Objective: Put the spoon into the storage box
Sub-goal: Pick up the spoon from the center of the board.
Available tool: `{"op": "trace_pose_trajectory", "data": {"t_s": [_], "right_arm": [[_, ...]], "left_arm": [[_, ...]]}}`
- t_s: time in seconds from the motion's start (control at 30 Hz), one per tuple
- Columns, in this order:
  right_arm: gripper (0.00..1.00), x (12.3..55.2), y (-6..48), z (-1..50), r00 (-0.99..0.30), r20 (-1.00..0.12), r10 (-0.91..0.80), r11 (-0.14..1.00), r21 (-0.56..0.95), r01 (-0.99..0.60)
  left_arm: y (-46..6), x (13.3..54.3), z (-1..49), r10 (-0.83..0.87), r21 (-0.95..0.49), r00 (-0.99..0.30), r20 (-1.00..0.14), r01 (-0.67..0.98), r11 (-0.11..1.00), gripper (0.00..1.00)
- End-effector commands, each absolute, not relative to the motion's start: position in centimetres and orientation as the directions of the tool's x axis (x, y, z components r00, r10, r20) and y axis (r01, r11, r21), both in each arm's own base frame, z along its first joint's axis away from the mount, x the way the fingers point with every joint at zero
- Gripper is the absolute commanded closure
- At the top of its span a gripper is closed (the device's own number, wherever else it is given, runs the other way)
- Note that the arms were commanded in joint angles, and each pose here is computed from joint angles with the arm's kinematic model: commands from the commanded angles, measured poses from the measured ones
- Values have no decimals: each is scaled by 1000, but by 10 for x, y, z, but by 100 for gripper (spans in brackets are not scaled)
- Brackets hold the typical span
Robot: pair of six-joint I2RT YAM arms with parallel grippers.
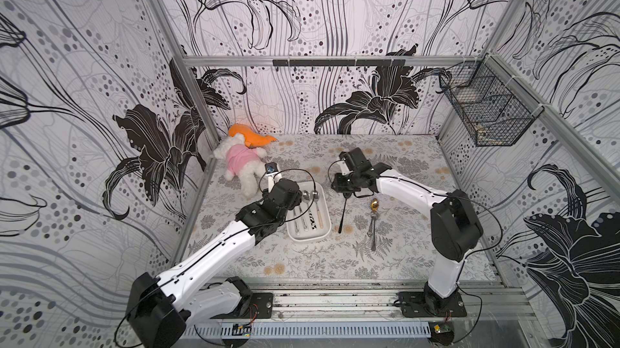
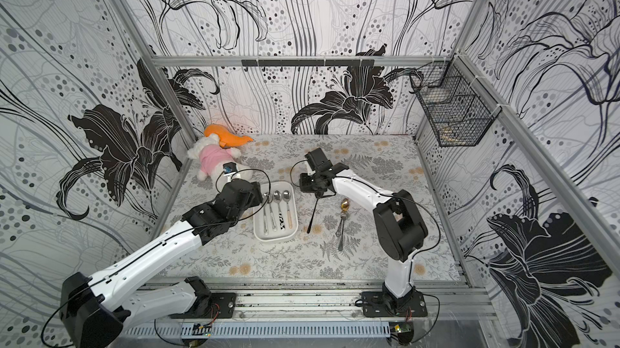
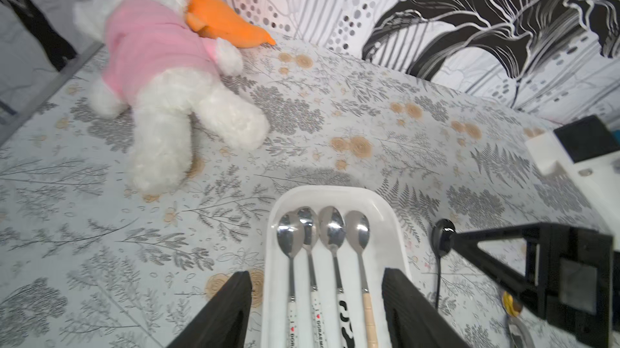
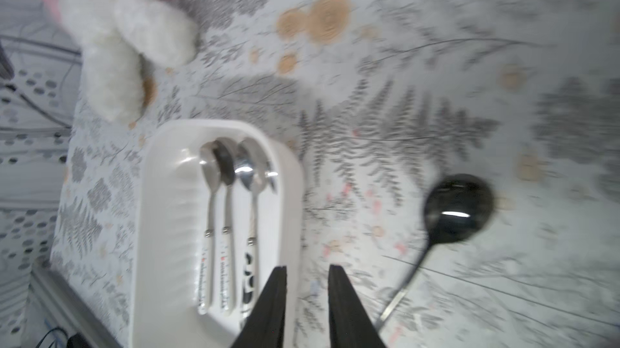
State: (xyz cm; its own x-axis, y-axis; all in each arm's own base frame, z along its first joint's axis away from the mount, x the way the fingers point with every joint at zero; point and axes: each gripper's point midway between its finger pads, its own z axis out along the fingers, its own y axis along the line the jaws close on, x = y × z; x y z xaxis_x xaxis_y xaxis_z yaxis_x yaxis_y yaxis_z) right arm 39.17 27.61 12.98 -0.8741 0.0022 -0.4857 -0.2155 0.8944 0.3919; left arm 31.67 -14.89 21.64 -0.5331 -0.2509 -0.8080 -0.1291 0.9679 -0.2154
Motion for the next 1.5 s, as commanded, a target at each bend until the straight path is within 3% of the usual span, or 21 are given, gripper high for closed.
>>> {"op": "trace_pose_trajectory", "data": {"t_s": [0.0, 0.27, 0.5, 1.2, 1.47], "right_arm": [[74, 405, 230, 136, -830, -552, 82, 931, 340, -135], [77, 402, 108, 122, -747, -595, 297, 951, 252, 178], [78, 384, 81, 111, -722, -617, 315, 949, 200, 243], [79, 387, 87, 103, -733, -599, 323, 946, 232, 228], [79, 387, 88, 104, -733, -599, 321, 946, 237, 220]], "left_arm": [[-200, 323, 216, -183, -210, -580, -794, -21, 977, 33], [-319, 345, 163, -29, -154, -714, -700, 110, 982, 34], [-364, 361, 91, 51, -119, -802, -595, 151, 981, 39], [-346, 369, 15, 98, -11, -867, -488, 119, 993, 52], [-346, 365, -6, 110, -15, -888, -447, 130, 991, 72]]}}
